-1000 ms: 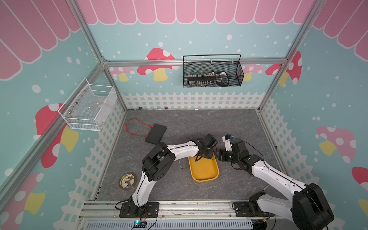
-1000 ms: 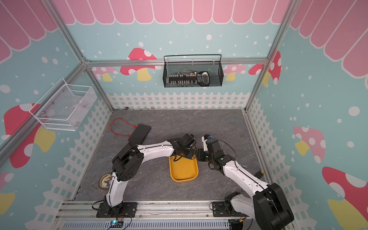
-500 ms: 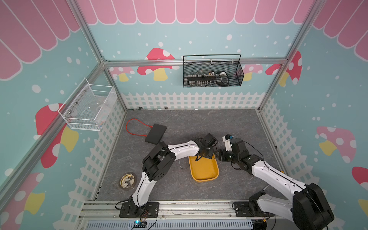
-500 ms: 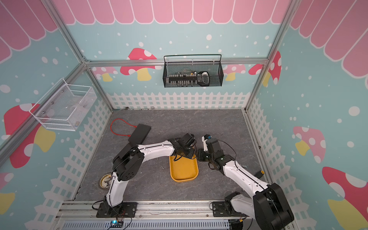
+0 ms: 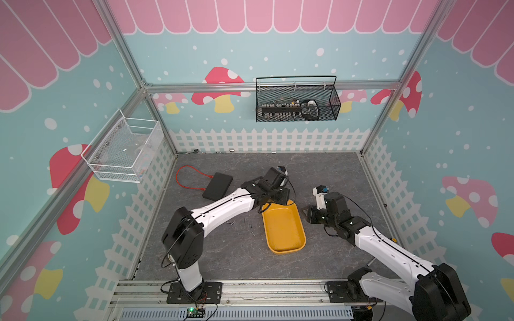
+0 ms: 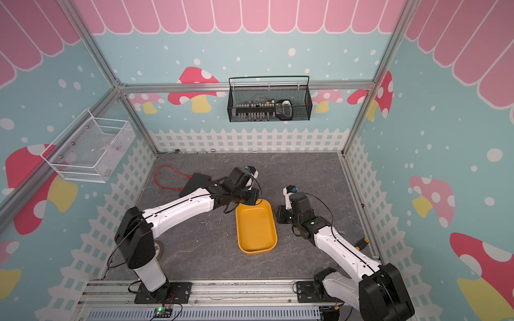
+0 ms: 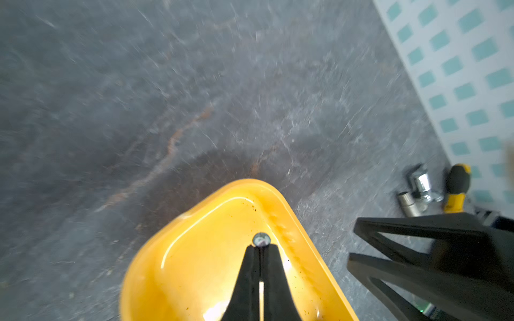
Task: Take out the screws from the storage box
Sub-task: Place the screw at the center of the board.
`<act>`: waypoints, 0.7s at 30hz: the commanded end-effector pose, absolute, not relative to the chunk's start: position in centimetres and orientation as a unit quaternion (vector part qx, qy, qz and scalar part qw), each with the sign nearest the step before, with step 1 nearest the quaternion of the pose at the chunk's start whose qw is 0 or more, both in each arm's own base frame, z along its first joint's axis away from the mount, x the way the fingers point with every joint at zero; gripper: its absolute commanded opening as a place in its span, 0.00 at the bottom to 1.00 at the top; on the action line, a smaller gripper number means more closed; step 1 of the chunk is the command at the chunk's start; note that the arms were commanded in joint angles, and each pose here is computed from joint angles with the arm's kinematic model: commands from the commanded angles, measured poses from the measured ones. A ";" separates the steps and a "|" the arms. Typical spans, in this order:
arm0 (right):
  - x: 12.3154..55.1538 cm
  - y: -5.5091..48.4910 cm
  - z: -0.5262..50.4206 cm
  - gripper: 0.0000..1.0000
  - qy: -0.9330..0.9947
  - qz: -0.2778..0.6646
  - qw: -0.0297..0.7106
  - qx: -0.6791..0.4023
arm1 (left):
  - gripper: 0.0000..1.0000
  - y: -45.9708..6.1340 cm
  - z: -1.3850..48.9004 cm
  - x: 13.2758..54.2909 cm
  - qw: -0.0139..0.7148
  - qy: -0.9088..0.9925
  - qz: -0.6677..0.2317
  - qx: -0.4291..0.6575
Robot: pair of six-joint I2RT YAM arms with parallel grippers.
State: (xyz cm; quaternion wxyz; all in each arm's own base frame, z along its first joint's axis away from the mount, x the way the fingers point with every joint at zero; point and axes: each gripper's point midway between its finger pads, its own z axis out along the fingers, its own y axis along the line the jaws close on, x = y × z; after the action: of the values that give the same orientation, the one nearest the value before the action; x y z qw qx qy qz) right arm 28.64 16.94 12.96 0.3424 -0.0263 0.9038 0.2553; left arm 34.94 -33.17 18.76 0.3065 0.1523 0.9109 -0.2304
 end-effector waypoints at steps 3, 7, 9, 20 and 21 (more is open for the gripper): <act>29.4 17.2 14.4 0.39 0.895 0.257 0.362 -0.039 | 0.00 -24.3 17.3 37.0 0.319 0.926 -0.187 0.069; 29.4 17.3 14.1 0.39 0.897 0.257 0.358 -0.042 | 0.00 -20.9 14.0 36.9 0.298 0.938 -0.171 0.042; 29.4 17.4 13.8 0.39 0.897 0.258 0.355 -0.043 | 0.00 -20.3 11.5 36.2 0.276 0.946 -0.168 0.037; 29.6 17.4 13.1 0.39 0.904 0.242 0.348 -0.062 | 0.00 -19.7 4.6 34.0 0.210 0.964 -0.157 0.034; 29.6 17.4 12.9 0.39 0.905 0.242 0.345 -0.062 | 0.00 -19.6 4.0 33.9 0.204 0.966 -0.153 0.032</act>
State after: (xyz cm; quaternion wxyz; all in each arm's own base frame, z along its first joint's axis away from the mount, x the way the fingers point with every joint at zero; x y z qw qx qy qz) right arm 29.04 17.18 12.25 0.3380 -0.0507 0.9079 0.2427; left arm 33.68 -19.26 4.95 0.2077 0.0315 0.9664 -0.1480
